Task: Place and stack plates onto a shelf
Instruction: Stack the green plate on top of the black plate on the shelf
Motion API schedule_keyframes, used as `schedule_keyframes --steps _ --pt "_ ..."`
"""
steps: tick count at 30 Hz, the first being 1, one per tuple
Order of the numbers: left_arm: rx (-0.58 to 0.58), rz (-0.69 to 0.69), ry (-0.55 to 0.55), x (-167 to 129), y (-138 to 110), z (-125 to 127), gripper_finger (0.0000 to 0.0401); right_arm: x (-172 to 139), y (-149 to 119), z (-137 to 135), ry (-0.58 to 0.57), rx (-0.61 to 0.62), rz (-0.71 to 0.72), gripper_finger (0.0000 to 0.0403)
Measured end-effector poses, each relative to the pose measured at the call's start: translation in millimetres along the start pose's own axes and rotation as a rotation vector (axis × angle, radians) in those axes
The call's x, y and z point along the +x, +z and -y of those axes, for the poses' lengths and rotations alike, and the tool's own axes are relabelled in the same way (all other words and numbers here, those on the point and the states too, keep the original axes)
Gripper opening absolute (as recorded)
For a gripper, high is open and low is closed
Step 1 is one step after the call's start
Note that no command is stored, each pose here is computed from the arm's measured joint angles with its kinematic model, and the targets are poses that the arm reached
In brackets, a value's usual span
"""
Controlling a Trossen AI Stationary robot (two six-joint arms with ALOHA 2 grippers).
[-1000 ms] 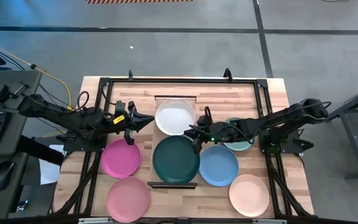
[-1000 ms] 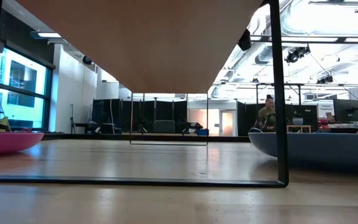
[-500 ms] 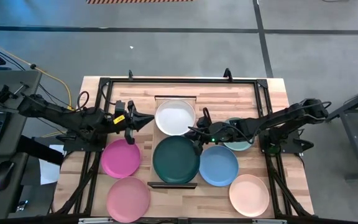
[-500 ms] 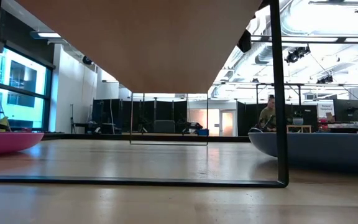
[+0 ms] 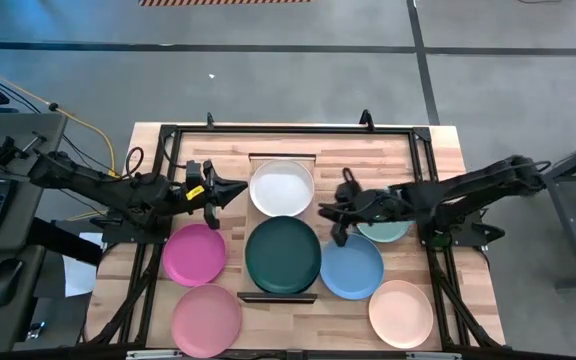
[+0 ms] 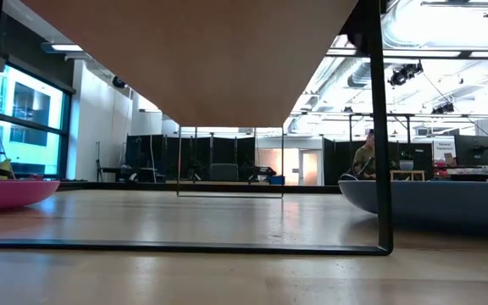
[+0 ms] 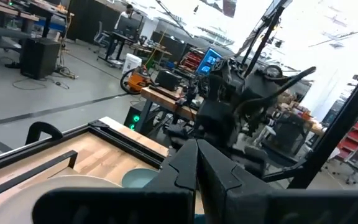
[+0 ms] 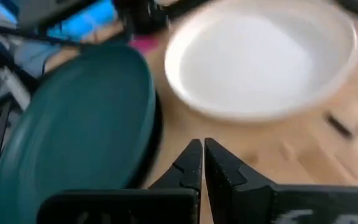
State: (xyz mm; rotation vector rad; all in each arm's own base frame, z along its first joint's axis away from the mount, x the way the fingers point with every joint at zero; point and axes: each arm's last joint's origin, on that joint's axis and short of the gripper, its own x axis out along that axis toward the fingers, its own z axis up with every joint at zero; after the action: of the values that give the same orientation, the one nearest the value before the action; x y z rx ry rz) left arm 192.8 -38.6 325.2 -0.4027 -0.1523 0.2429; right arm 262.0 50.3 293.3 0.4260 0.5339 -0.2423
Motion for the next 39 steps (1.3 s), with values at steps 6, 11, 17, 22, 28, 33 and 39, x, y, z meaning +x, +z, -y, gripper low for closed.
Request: schedule_keyframes --steps 6,11,17,22,28,33,39 --pt "-0.015 -0.039 0.014 0 -4 -1 0.0 -21 -26 -12 0.086 0.03 -0.231 0.0" --pt "-0.028 -0.047 0.018 0 -5 -2 0.0 -6 -50 -42 0.163 0.0 -0.278 0.0" --pt "-0.048 -0.038 0.039 0 -5 -2 0.0 15 -65 -62 0.257 -0.053 -0.288 0.0" --pt "-0.052 -0.038 0.04 0 -5 -2 0.0 21 -63 -70 0.329 -0.073 -0.241 0.0" --pt "-0.052 -0.038 0.04 0 -5 -2 0.0 22 -61 -69 0.316 -0.068 -0.218 0.0" --pt "-0.052 -0.038 0.039 0 -5 -2 0.0 24 -58 -65 0.257 -0.062 -0.178 0.0" --pt "-0.052 -0.038 0.039 0 -5 -2 0.0 21 -57 -59 0.23 -0.08 -0.205 0.0"
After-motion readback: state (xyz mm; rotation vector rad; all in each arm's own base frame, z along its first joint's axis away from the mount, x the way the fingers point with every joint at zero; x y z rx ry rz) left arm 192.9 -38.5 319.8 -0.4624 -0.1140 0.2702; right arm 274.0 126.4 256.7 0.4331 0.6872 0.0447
